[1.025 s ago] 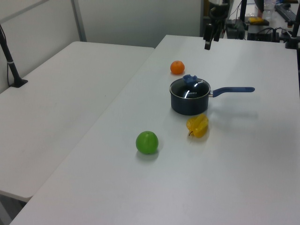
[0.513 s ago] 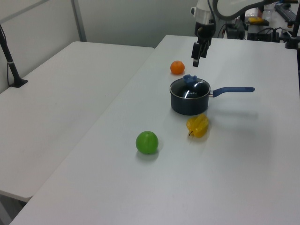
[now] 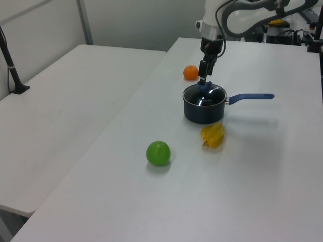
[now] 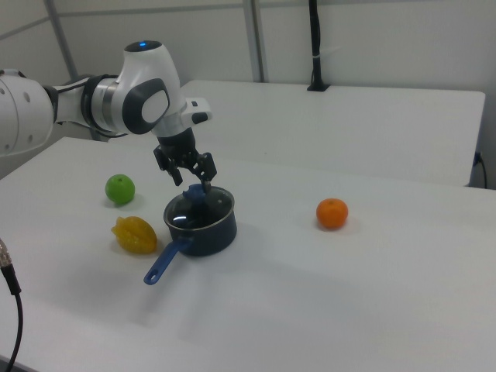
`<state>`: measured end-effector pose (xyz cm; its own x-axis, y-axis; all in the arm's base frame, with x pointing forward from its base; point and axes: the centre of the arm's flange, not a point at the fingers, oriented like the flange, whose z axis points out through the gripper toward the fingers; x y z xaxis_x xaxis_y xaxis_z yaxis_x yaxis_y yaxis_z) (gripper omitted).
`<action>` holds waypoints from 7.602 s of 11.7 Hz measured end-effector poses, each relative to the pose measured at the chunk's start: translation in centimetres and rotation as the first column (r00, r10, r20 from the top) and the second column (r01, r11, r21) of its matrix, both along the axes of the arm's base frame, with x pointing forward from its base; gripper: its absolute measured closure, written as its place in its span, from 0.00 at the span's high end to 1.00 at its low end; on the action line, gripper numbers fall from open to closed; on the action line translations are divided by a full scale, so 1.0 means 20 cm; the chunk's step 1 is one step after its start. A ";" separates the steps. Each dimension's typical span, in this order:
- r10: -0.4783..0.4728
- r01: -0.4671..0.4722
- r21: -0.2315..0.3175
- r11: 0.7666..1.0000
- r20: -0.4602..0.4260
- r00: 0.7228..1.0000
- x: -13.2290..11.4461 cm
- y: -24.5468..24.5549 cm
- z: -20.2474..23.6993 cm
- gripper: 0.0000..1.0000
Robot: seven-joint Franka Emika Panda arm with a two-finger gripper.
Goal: Open lid
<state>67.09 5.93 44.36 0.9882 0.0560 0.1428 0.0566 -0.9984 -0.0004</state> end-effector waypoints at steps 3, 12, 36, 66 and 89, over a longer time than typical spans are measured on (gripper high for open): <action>0.004 -0.004 -0.002 1.000 0.003 1.000 0.02 0.01 -0.04 0.87; 0.008 -0.008 -0.010 1.000 -0.012 1.000 0.03 0.01 -0.10 0.61; -0.164 0.163 -0.014 0.986 -0.027 0.986 -0.28 -1.64 -0.05 0.61; -0.111 0.111 -0.015 0.994 -0.037 0.993 -0.16 -1.48 -0.49 0.81; -0.105 0.110 0.028 0.994 -0.135 0.985 -0.29 -0.18 0.42 1.00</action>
